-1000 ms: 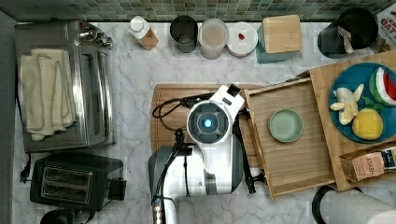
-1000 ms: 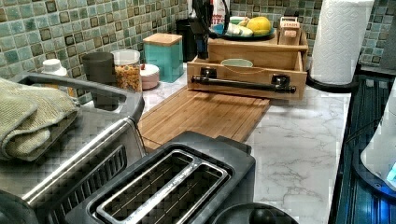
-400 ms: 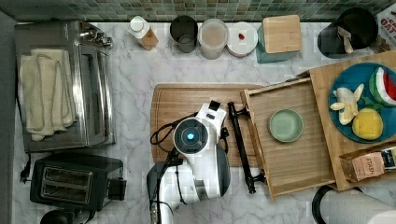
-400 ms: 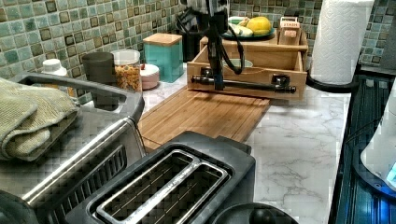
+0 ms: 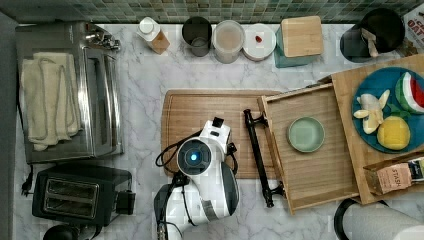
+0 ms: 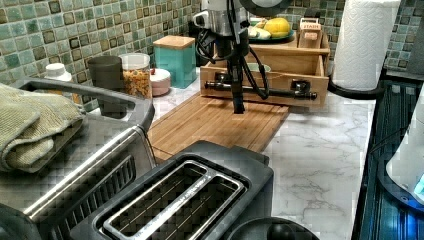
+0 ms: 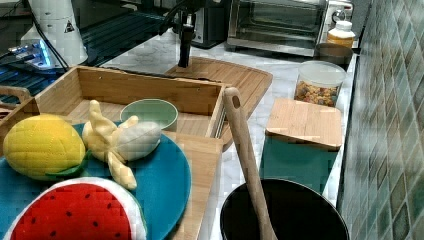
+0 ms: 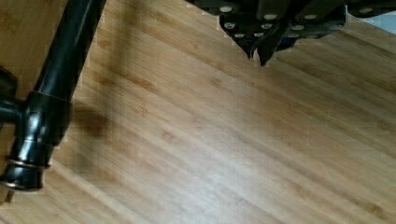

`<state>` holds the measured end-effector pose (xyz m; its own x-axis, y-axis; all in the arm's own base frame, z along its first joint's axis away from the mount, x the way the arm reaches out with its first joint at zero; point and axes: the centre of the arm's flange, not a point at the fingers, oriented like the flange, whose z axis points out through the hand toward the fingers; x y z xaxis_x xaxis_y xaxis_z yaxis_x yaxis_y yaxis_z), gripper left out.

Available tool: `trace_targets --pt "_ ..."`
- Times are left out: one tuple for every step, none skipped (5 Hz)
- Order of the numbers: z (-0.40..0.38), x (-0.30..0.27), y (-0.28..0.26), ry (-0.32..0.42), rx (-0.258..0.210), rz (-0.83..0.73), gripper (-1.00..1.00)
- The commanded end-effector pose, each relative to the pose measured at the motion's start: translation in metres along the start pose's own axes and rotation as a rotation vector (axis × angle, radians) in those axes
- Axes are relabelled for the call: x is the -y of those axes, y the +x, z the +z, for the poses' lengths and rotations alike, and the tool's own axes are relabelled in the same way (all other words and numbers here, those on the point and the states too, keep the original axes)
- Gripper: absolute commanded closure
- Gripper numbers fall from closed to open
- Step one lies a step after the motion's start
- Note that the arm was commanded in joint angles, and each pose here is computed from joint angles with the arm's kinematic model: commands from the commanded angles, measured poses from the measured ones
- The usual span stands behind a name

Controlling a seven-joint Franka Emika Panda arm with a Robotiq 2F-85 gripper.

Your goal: Close the drawer.

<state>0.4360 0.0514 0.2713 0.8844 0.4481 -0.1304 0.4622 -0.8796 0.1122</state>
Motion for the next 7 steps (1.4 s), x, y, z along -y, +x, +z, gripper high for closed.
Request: trace_targets --pt "0.02 -0.035 -0.004 -0.051 -0.051 -0.051 1.0" --pt "0.029 -0.056 -0.007 -0.048 -0.042 -0.044 1.0" --pt "0.038 -0.083 -0.021 -0.033 -0.011 -0.038 1.0" --pt "0.034 -0.113 -0.045 -0.037 -0.017 -0.025 1.0" --pt "0.028 -0.144 -0.064 -0.027 -0.024 0.019 1.0" --pt "0.021 -0.179 -0.084 -0.015 -0.042 0.062 1.0" --pt "0.029 -0.219 -0.097 0.003 -0.071 0.084 1.0"
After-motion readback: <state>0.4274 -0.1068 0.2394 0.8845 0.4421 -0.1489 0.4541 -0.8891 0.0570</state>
